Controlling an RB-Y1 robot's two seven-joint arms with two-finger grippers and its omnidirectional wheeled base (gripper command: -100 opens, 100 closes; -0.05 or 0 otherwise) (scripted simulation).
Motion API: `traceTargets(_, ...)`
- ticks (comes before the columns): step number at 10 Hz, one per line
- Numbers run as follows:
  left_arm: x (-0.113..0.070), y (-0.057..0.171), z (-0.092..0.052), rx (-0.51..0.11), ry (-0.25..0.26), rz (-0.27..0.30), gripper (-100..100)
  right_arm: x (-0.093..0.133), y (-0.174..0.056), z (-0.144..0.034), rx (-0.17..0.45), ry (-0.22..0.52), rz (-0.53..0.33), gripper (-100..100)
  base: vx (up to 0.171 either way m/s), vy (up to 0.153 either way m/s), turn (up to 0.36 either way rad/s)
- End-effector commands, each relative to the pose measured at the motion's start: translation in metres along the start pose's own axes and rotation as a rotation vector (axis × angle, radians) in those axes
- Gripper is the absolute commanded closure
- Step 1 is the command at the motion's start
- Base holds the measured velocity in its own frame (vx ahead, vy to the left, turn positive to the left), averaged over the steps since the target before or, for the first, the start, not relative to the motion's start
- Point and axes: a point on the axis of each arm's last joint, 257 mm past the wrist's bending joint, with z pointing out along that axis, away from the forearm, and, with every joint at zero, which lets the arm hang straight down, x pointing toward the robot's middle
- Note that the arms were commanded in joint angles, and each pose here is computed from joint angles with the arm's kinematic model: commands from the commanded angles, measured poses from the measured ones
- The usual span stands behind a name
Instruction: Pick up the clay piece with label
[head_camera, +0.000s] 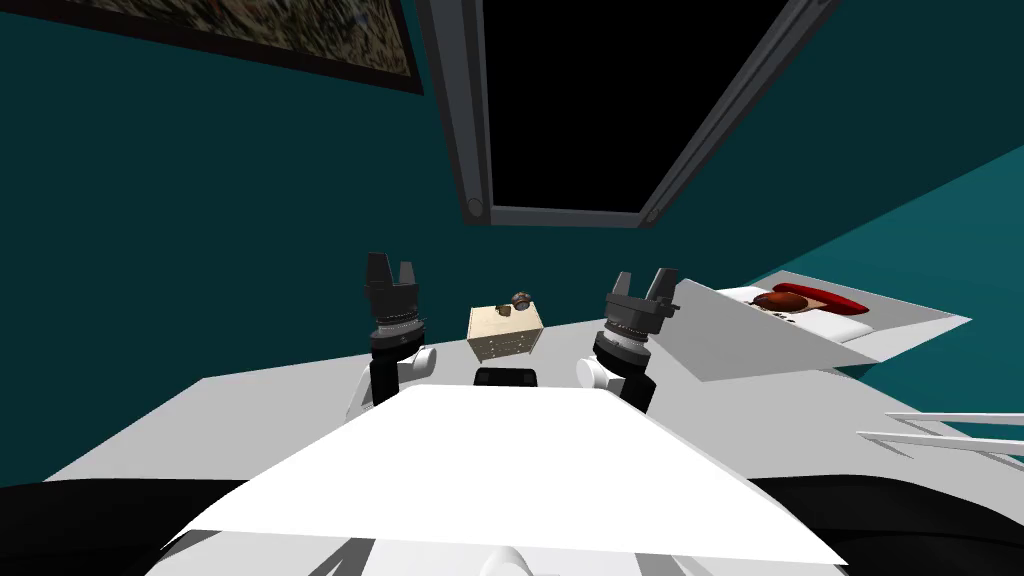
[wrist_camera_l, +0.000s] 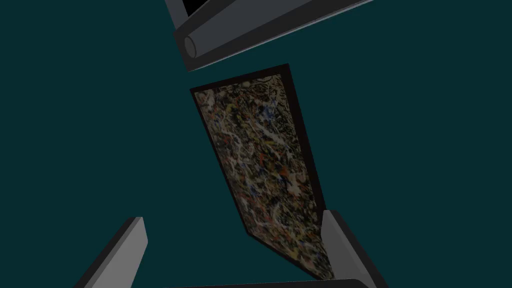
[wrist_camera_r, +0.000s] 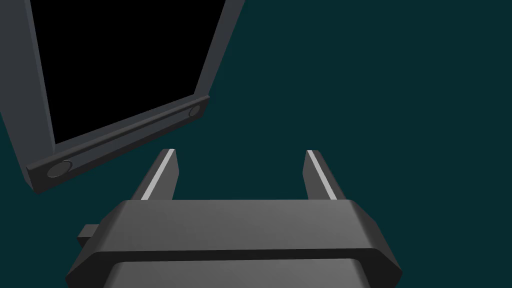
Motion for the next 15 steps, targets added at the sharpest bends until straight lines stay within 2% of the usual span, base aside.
traceTargets(1, 0.007, 0.011, -0.001, -0.022, 0.032, -0.005, -100, 0.0, 0.0, 0.0, 0.0, 0.0, 0.0, 0, -0.013, 0.024, -0.075)
traceTargets(3, 0.015, 0.028, -0.004, -0.062, 0.068, -0.014, -100, 0.0, 0.0, 0.0, 0.0, 0.0, 0.0, 0, -0.023, 0.058, -0.108)
traceTargets(6, 0.03, 0.07, -0.013, -0.163, 0.129, -0.033, -100, 0.0, 0.0, 0.0, 0.0, 0.0, 0.0, 0, -0.016, 0.068, -0.149)
traceTargets(7, 0.03, 0.07, -0.013, -0.163, 0.129, -0.033, -100, 0.0, 0.0, 0.0, 0.0, 0.0, 0.0, 0, -0.017, 0.043, -0.048)
traceTargets(10, 0.047, 0.123, -0.028, -0.297, 0.193, -0.056, -100, 0.0, 0.0, 0.0, 0.0, 0.0, 0.0, 0, -0.012, 0.045, -0.183)
traceTargets(12, 0.047, 0.128, -0.031, -0.311, 0.195, -0.055, -100, 0.0, 0.0, 0.0, 0.0, 0.0, 0.0, 0, -0.01, 0.036, -0.049)
traceTargets(14, 0.058, 0.164, -0.044, -0.405, 0.236, -0.07, -100, 0.0, 0.0, 0.0, 0.0, 0.0, 0.0, 0, -0.008, 0.025, -0.231)
traceTargets(15, 0.059, 0.174, -0.051, -0.434, 0.241, -0.067, -100, 0.0, 0.0, 0.0, 0.0, 0.0, 0.0, 0, -0.009, 0.039, -0.114)
